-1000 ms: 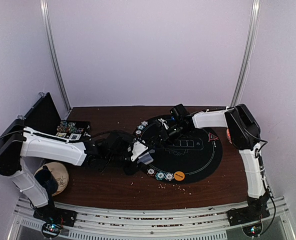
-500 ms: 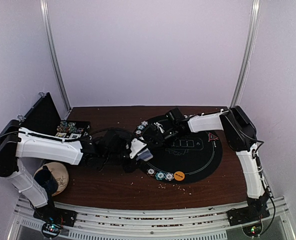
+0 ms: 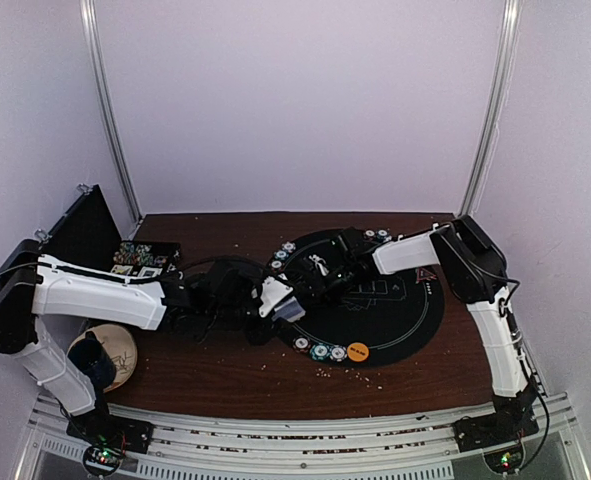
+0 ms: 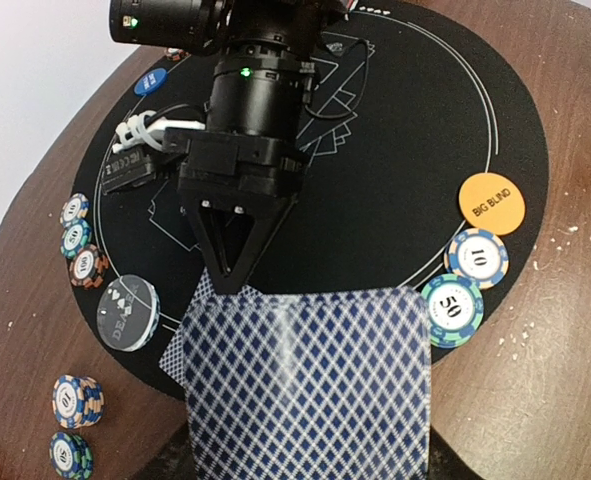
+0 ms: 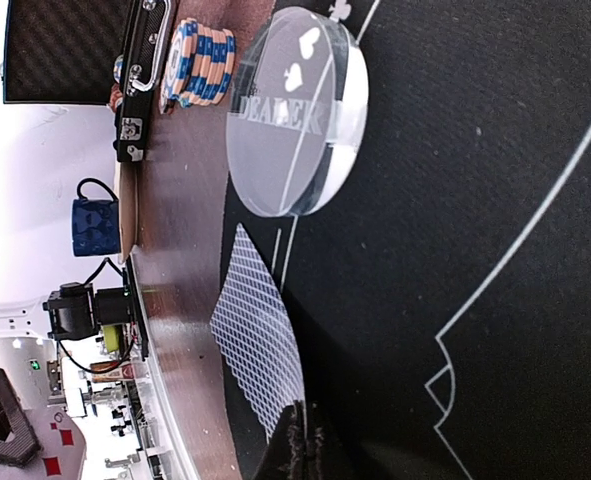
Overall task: Distribute texas hold em gaming equipment
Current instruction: Distribute the poker card in the dealer area.
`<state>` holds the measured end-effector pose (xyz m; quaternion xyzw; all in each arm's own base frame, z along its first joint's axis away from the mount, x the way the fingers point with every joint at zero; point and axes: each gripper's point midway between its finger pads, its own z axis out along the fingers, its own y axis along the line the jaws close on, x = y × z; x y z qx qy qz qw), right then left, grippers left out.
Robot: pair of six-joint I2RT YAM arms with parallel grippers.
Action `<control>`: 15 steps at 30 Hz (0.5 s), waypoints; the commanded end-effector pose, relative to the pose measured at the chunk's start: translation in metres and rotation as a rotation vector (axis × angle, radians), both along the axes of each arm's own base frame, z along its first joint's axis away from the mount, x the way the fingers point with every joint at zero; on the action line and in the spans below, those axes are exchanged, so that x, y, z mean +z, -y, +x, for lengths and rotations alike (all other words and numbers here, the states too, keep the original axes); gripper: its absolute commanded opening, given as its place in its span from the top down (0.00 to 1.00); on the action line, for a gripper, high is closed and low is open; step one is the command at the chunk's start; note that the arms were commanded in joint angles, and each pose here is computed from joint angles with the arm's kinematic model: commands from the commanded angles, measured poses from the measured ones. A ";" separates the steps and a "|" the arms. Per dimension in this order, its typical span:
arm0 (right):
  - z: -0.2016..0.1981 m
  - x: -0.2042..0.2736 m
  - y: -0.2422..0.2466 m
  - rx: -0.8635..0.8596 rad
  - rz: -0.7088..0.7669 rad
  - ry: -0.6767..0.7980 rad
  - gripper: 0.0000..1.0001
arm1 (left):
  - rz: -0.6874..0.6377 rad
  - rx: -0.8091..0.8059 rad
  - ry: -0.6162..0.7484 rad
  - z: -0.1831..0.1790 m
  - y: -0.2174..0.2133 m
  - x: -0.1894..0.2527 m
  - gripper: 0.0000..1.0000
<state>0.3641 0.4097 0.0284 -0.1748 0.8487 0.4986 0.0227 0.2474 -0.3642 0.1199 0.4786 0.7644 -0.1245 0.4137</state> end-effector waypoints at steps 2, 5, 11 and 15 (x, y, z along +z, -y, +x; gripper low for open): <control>0.006 -0.007 -0.008 -0.030 -0.027 0.035 0.98 | -0.041 0.021 0.020 0.009 0.006 0.007 0.87; 0.007 -0.007 -0.008 -0.038 -0.031 0.039 0.98 | -0.042 0.019 0.019 0.009 0.007 0.007 0.87; 0.013 -0.002 -0.012 -0.083 -0.003 0.040 1.00 | -0.043 0.019 0.017 0.009 0.006 0.007 0.87; 0.014 0.002 -0.015 -0.082 0.003 0.050 0.98 | -0.042 0.018 0.016 0.009 0.007 0.006 0.87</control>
